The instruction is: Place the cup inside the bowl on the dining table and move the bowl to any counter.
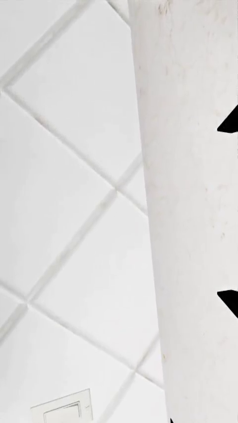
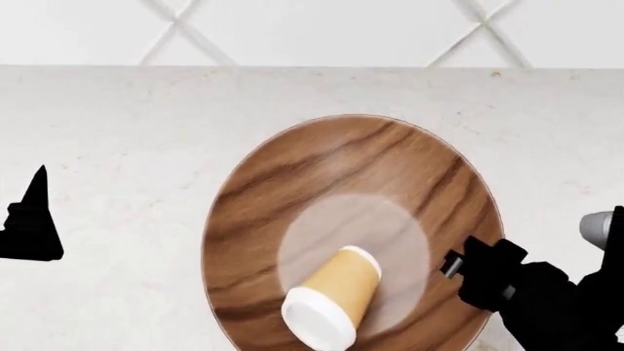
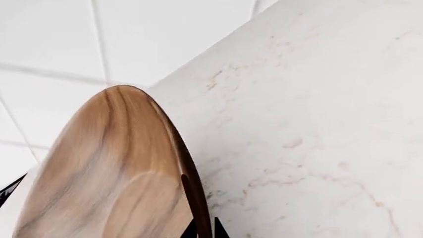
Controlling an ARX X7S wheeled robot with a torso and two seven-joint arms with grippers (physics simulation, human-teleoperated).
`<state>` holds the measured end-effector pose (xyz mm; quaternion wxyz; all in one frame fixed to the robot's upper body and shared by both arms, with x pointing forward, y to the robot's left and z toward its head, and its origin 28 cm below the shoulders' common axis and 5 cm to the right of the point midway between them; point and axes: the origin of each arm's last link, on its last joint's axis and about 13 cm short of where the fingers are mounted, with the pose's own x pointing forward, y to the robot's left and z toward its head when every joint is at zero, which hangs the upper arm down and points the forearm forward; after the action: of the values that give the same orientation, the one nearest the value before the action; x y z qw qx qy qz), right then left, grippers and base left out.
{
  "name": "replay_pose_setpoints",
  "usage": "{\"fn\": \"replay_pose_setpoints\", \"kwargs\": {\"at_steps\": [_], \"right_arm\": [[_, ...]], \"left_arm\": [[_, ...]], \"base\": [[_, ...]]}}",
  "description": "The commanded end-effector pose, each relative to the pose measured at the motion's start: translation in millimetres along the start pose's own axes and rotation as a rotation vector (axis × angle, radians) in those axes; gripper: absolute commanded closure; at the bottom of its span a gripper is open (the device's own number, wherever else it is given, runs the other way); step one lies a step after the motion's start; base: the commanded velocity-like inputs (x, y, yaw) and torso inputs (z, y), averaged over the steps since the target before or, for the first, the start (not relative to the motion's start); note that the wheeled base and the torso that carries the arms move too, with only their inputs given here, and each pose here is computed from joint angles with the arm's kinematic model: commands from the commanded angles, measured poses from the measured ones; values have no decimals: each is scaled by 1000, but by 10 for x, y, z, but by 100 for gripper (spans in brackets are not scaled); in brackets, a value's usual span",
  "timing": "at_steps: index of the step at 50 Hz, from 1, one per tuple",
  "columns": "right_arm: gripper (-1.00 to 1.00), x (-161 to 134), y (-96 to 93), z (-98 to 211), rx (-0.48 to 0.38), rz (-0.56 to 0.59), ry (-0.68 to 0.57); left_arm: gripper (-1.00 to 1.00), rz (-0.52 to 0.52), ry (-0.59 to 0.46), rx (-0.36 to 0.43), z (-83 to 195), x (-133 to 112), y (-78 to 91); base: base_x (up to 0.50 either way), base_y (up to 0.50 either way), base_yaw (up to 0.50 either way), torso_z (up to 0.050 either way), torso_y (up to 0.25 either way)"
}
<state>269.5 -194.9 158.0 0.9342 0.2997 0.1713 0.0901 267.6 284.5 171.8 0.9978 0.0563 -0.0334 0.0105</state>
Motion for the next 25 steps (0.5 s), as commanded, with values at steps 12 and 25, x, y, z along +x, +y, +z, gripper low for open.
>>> {"fn": "replay_pose_setpoints", "kwargs": {"at_steps": [12,25], "right_arm": [[100,25,16,-14,8,16,20],[-100,51,1,-43,16,17,29]], "left_arm": [[-100,1,2,-5,-5,3,-56],[-100,2,-3,-7,14,4,-6]], "base": [[0,0,0,0,0],[0,0,0,1,0]]}}
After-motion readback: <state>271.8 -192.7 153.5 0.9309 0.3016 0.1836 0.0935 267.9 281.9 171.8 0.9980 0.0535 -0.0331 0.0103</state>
